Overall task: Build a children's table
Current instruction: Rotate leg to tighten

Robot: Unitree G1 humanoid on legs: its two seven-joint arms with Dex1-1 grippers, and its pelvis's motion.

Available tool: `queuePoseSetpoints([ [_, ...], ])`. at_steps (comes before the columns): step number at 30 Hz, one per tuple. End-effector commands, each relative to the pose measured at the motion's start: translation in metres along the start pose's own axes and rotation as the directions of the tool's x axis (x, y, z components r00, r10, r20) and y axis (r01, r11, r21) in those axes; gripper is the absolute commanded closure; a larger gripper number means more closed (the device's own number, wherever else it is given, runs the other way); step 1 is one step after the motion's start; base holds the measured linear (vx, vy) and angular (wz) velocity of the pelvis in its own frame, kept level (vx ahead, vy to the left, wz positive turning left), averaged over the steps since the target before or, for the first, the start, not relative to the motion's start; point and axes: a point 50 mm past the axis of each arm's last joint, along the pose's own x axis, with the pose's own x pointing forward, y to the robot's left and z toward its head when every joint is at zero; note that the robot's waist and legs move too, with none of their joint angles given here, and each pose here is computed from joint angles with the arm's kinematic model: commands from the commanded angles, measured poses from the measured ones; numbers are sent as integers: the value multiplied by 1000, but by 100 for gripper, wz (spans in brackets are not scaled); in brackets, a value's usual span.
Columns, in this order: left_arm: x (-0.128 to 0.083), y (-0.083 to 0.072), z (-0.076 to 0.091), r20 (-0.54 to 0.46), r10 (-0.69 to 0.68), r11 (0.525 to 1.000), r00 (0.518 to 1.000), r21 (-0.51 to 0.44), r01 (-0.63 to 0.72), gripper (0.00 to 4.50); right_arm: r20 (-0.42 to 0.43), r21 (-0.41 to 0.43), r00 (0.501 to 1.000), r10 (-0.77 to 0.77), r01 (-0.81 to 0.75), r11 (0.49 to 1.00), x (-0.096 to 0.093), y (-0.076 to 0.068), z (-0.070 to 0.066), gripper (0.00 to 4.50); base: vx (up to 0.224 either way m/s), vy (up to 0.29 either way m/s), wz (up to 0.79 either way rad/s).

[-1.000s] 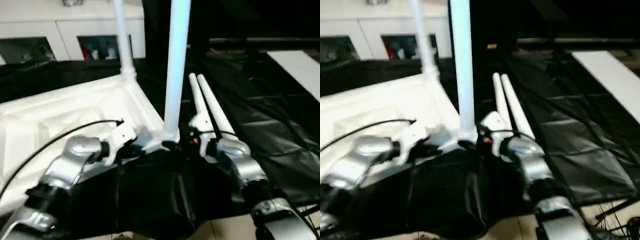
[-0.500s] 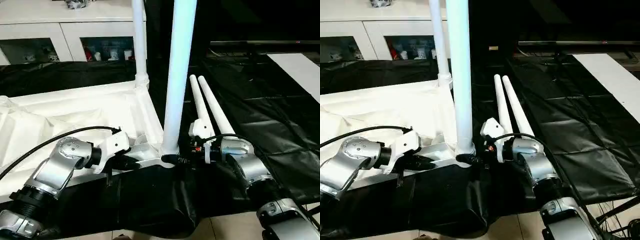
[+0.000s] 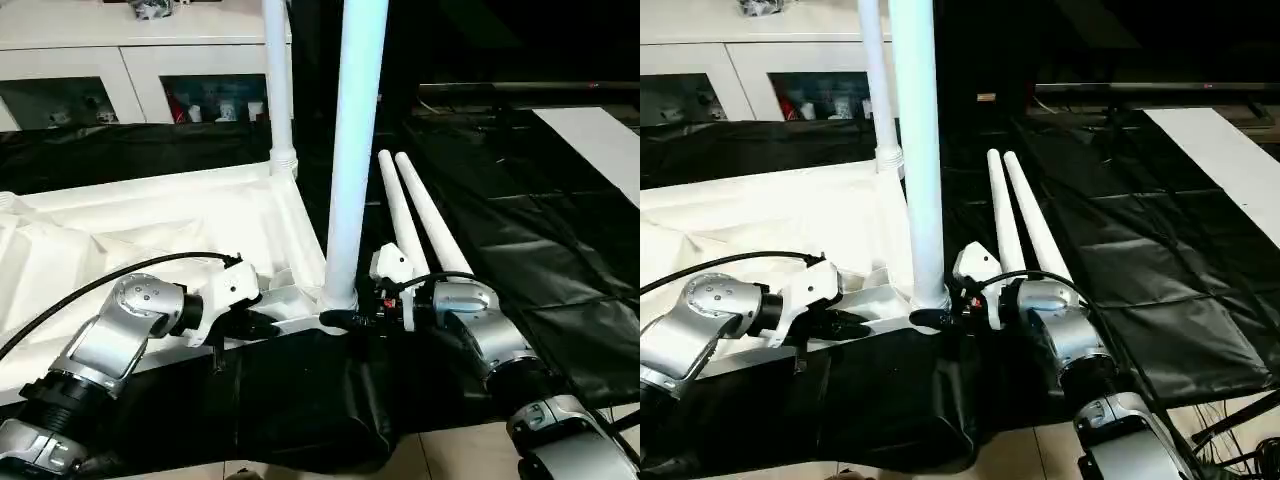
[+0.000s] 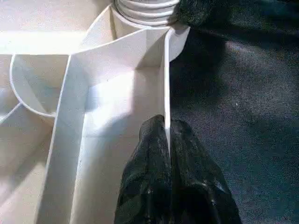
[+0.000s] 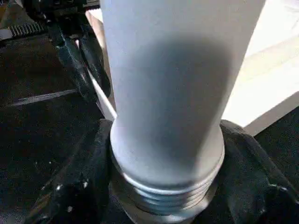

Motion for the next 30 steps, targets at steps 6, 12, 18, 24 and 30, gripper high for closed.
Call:
queuePoseSetpoints([
  [6,4,7,-3,-23,89,995,996,-51,-90,450,55,48,978,-200,197,979,9,-14,6,177,0,0,0],
  [12,9,21,1,-23,239,967,971,-85,-240,450,67,164,903,-424,409,898,26,-20,4,178,0,0,0],
  [18,25,30,11,-15,332,934,943,-138,-331,450,-50,271,716,-697,681,680,46,-24,-3,178,0,0,0],
  [24,41,37,20,-19,397,906,918,-152,-395,450,-111,323,595,-796,779,538,73,-11,-1,178,0,0,0],
  [30,42,37,22,-12,400,906,916,-149,-397,450,-46,371,662,-748,706,603,86,-6,10,178,0,0,0],
])
